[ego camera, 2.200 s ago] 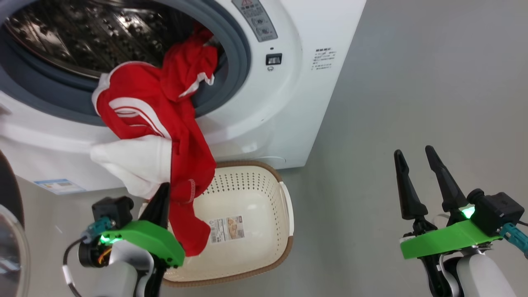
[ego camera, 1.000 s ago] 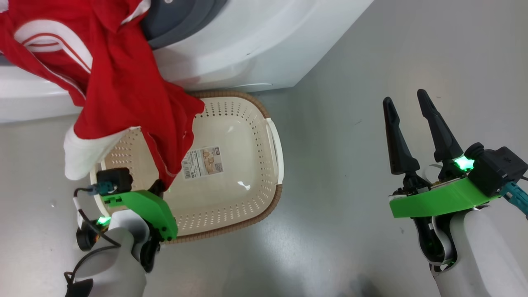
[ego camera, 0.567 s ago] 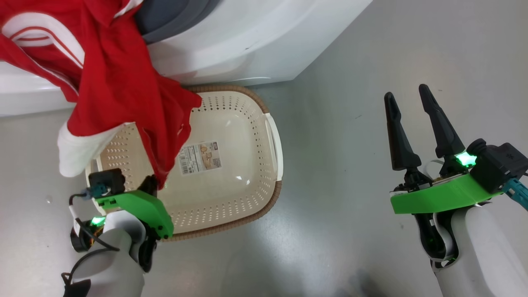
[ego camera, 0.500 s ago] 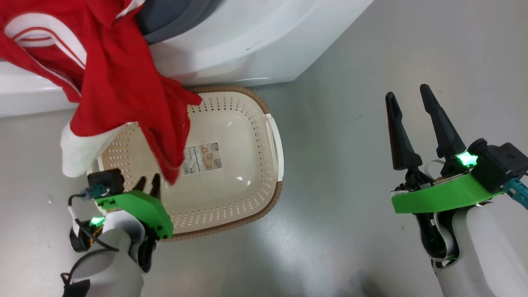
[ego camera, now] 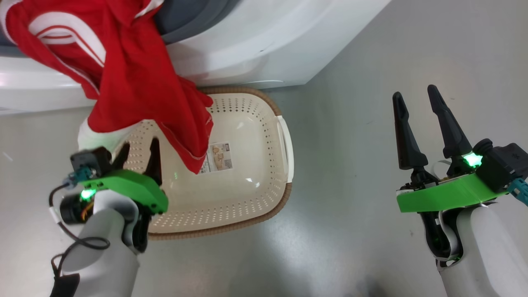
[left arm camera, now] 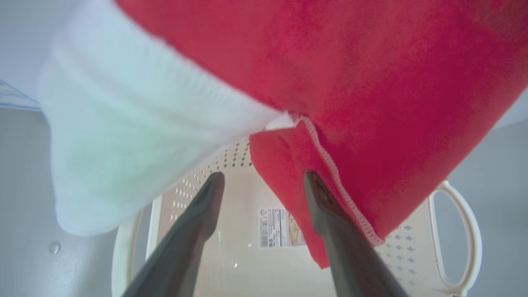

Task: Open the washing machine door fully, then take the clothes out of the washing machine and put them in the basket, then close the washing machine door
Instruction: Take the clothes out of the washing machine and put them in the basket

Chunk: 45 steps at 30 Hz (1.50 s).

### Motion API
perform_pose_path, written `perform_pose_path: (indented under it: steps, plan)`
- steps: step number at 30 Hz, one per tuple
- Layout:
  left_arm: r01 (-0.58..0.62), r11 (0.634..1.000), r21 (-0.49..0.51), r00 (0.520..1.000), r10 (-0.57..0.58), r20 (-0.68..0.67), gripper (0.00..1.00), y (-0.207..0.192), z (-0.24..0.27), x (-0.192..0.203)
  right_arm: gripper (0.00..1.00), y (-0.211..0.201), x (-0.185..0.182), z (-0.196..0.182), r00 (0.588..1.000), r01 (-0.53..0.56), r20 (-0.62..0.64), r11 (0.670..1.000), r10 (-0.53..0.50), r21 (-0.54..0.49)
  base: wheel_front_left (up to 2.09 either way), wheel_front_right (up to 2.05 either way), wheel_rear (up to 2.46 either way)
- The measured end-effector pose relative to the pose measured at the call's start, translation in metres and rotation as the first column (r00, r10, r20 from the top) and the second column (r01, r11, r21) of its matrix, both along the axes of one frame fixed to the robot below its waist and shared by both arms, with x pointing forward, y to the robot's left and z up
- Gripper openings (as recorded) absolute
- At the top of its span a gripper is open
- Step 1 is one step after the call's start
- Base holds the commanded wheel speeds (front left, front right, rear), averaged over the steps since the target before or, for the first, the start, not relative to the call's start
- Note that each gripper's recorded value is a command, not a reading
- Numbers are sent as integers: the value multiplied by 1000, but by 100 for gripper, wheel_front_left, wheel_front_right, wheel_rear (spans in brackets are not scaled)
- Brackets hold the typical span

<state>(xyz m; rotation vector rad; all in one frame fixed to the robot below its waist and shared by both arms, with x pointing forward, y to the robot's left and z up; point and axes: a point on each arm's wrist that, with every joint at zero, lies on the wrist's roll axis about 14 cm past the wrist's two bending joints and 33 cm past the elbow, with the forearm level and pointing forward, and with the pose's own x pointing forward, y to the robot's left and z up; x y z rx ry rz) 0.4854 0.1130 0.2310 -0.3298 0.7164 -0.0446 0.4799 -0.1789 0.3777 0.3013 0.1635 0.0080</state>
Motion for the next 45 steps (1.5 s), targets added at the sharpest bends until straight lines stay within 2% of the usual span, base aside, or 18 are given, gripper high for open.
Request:
perform_pose_path:
  steps: [1, 8, 16, 20, 30, 45]
  plan:
    - [0, 1000, 0, 1000, 0, 0, 100, 0, 0, 0, 100, 0, 0, 0, 1000, 0, 0, 1000, 0, 0, 0, 0, 0]
    - [-54, 998, -25, 972, 58, 228, 100, 9, 56, 34, 100, 4, 2, 2, 1000, -13, 6, 1000, 13, -3, 0, 0, 0]
    - [-89, 996, -27, 895, 91, 436, 100, 17, 120, 43, 100, 4, 2, 11, 1000, -11, 24, 1000, 11, -6, 0, 0, 0]
    - [-106, 994, -39, 839, 110, 533, 100, 19, 155, 39, 100, 0, 1, 13, 1000, -1, 29, 1000, 1, -9, 0, 0, 0]
    - [-123, 992, -31, 790, 116, 602, 100, 23, 197, 20, 100, 3, -1, 13, 1000, -8, 30, 1000, 8, -6, 0, 0, 0]
    - [-131, 991, 20, 811, 95, 578, 100, 27, 198, 2, 100, 1, -6, 19, 999, -9, 44, 999, 10, -38, 0, 0, 0]
